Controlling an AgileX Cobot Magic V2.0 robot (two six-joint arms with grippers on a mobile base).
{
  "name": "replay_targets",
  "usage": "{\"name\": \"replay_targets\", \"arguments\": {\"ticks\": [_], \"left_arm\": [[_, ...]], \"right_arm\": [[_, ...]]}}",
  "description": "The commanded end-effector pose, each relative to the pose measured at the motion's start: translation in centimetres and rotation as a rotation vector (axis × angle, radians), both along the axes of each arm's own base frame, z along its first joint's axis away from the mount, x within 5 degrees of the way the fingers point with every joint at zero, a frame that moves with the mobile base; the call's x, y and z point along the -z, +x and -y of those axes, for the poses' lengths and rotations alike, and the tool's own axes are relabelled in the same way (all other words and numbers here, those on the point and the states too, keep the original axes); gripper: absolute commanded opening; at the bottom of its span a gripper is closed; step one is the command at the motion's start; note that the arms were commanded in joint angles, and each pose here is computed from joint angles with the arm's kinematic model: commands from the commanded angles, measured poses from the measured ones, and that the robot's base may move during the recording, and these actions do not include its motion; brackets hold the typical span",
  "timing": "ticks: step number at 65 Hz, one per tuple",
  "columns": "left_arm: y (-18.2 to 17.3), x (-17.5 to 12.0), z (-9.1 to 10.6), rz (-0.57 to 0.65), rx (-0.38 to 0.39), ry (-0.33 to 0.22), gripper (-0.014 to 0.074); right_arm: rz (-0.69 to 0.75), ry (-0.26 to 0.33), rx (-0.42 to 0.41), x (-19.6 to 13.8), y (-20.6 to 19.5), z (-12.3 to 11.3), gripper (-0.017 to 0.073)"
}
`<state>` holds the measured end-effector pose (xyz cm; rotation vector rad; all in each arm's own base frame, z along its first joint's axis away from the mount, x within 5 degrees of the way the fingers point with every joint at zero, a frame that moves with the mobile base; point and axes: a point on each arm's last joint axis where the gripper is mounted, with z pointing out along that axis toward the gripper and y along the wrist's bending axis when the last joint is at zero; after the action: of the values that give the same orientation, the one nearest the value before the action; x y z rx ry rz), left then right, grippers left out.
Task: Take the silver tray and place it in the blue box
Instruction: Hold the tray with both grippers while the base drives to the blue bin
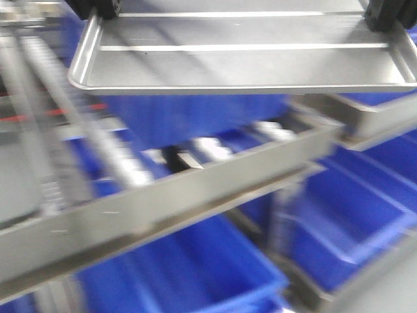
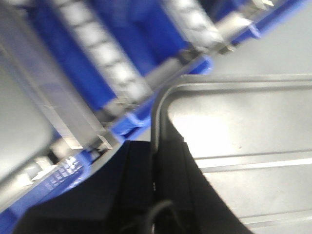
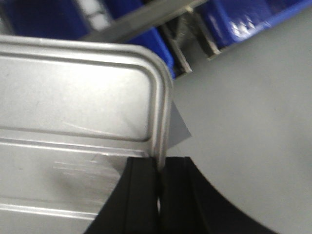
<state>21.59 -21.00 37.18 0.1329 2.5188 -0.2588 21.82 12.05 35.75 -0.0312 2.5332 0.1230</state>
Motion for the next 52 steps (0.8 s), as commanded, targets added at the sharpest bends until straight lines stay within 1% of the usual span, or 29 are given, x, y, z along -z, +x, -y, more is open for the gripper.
{"name": "replay_targets", "arguments": {"ticks": [1,52], "left_arm": [[-0.31,-2.19,-0.9,0.083,-0.001,-0.008,-0.0097],[-0.31,-2.19,-0.9,0.083,-0.001,-0.008,-0.0098]], "right_arm": [[0.093,-0.034,0.003,-1.87,-0.06,0.93,0.0059],[0.092,-0.034,0.004,-1.86,-0.07,0.94,0.0059]]}}
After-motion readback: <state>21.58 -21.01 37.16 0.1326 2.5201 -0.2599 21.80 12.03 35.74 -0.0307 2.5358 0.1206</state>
